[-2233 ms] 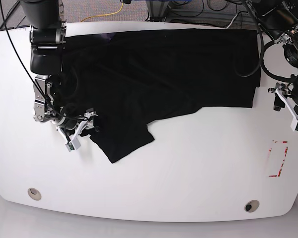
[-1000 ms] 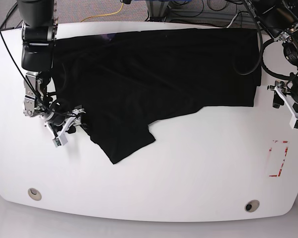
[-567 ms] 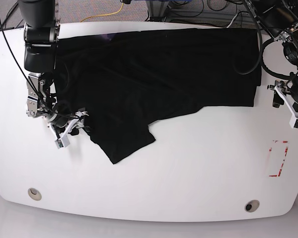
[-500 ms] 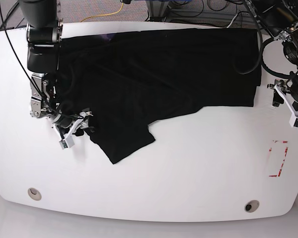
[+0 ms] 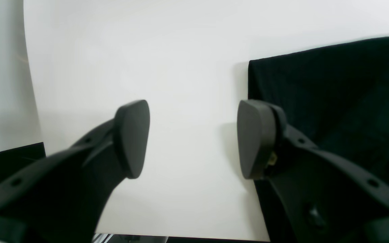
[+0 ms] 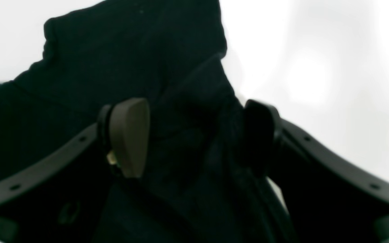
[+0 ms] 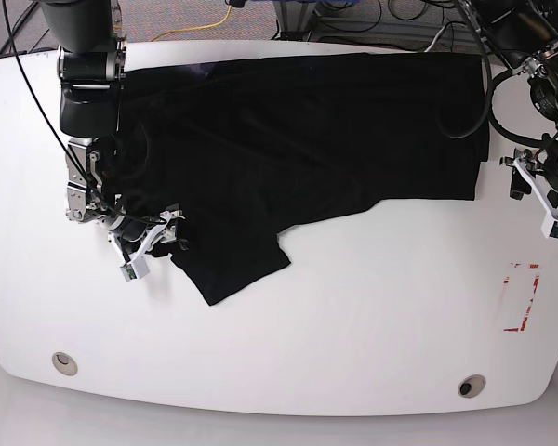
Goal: Layout the t-shirt on the table in an organized manner, then fold the t-shirt properly
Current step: 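Grasp the shirt edge with the right gripper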
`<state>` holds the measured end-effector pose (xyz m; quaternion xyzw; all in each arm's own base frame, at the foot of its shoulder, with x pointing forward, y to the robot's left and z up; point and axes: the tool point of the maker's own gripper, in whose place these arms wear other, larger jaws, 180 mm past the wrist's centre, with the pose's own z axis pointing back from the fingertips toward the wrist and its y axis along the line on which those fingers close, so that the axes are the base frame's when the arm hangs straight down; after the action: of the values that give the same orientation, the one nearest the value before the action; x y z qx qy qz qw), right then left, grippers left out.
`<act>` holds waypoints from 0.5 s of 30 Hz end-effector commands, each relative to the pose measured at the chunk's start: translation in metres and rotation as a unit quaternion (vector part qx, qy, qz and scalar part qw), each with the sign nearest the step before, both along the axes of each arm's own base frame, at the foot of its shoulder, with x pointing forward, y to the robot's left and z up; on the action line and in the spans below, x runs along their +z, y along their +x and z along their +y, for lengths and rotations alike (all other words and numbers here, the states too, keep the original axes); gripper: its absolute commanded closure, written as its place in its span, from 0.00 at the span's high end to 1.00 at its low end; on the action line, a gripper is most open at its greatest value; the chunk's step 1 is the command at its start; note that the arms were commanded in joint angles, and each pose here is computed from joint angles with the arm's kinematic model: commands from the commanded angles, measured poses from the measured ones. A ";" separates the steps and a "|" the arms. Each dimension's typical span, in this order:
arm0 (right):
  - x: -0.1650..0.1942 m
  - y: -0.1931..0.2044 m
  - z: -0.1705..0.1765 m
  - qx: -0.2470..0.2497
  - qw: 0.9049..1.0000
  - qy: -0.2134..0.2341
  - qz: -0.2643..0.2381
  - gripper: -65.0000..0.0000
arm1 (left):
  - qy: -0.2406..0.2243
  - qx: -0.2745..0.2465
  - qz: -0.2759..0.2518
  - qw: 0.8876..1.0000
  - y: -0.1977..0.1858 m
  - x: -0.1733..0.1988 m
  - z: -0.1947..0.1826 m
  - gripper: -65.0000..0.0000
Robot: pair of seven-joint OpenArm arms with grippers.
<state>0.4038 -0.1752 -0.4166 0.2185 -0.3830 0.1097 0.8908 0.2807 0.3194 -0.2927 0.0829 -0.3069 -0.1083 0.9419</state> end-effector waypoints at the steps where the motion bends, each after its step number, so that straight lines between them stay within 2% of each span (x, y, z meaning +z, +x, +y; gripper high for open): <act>1: 0.005 0.004 0.002 0.009 1.000 -0.006 -0.001 0.64 | 0.010 -0.003 -0.020 1.000 0.006 0.012 0.004 0.59; 15: 0.002 0.002 0.007 0.013 1.000 -0.006 0.007 0.64 | 0.011 -0.002 -0.020 1.000 0.006 0.012 0.004 0.59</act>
<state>0.4039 -0.1630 -0.4171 0.2305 -0.3809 0.1120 0.8884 0.2804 0.3199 -0.2929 0.0840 -0.3060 -0.1079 0.9422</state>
